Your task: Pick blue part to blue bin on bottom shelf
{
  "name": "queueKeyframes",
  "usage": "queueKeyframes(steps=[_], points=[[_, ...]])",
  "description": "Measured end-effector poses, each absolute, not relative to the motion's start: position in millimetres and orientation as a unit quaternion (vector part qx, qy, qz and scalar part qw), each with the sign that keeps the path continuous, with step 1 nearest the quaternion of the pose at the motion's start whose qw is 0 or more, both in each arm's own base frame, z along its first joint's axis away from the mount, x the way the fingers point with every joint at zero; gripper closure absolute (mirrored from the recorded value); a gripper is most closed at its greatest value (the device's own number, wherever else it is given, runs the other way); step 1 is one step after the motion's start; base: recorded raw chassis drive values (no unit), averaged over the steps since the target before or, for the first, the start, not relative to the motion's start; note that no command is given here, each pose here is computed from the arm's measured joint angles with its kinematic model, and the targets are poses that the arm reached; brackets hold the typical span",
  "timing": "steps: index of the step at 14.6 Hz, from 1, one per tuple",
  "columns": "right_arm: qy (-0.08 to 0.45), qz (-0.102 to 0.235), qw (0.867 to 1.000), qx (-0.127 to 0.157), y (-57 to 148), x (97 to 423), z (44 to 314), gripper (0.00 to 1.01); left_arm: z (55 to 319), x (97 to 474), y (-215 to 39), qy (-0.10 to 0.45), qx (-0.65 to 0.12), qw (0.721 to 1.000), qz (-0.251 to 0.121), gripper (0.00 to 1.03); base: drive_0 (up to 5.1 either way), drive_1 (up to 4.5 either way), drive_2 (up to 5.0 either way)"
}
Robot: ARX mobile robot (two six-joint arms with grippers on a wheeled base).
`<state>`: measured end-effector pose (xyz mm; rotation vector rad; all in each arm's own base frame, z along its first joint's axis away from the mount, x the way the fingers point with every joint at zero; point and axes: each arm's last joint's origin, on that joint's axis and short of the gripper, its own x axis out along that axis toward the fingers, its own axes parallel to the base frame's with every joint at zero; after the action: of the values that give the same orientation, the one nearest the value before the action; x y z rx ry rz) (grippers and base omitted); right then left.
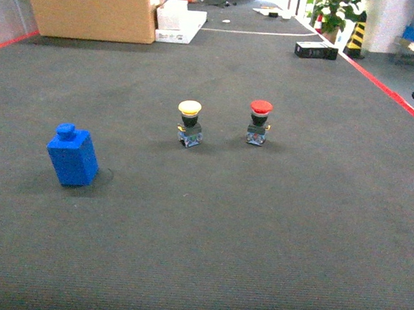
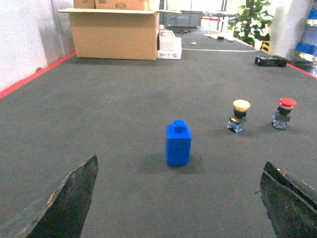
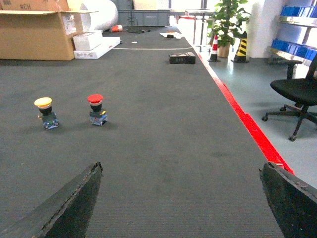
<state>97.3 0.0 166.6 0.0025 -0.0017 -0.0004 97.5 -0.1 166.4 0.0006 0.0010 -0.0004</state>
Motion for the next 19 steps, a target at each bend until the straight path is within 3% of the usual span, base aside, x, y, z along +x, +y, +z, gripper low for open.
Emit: queueKeyframes(steps=[6,7,8,10,15,16,19], points=[[-0.001,0.0,1.0,0.001,0.0,97.3,166.6,0.03,166.4,97.5,-0.1,0.0,0.0,1.0,0.0,0.05,0.0,0.0,0.0],[-0.001,0.0,1.0,0.001,0.0,97.3,166.6,0.03,164.0,97.4,-0.4,0.031,-0.001,0.999,0.023,0.05,0.0,0.0,0.0],[-0.001,-0.001,1.0,0.001,0.0,97.3,166.6,0.03,162.4,101.6,-5.3,0.088,0.011,0.993,0.072,0.05,0.0,0.0,0.0],[0.0,0.0,1.0,0.001,0.0,97.3,166.5,0.03,161.4,117.6,-14.6,0.096,0.025,0.989,0.107,0.05,0.0,0.0,0.0],[-0.001,0.0,1.0,0.001,0.0,97.3,166.6,0.03,180.7,201.4,-32.8,0.087,0.012,0.994,0.058,0.05,0.0,0.0,0.0],[-0.001,0.0,1.0,0.001,0.0,97.3,166.6,0.03,172.3,237.3,-39.7,0.121,0.015,0.992,0.037,0.05,0.0,0.0,0.0],[-0.001,0.0,1.0,0.001,0.0,97.3,166.6,0.03,160.4,278.3,-43.0,0.148,0.007,0.989,0.025,0.05,0.0,0.0,0.0]])
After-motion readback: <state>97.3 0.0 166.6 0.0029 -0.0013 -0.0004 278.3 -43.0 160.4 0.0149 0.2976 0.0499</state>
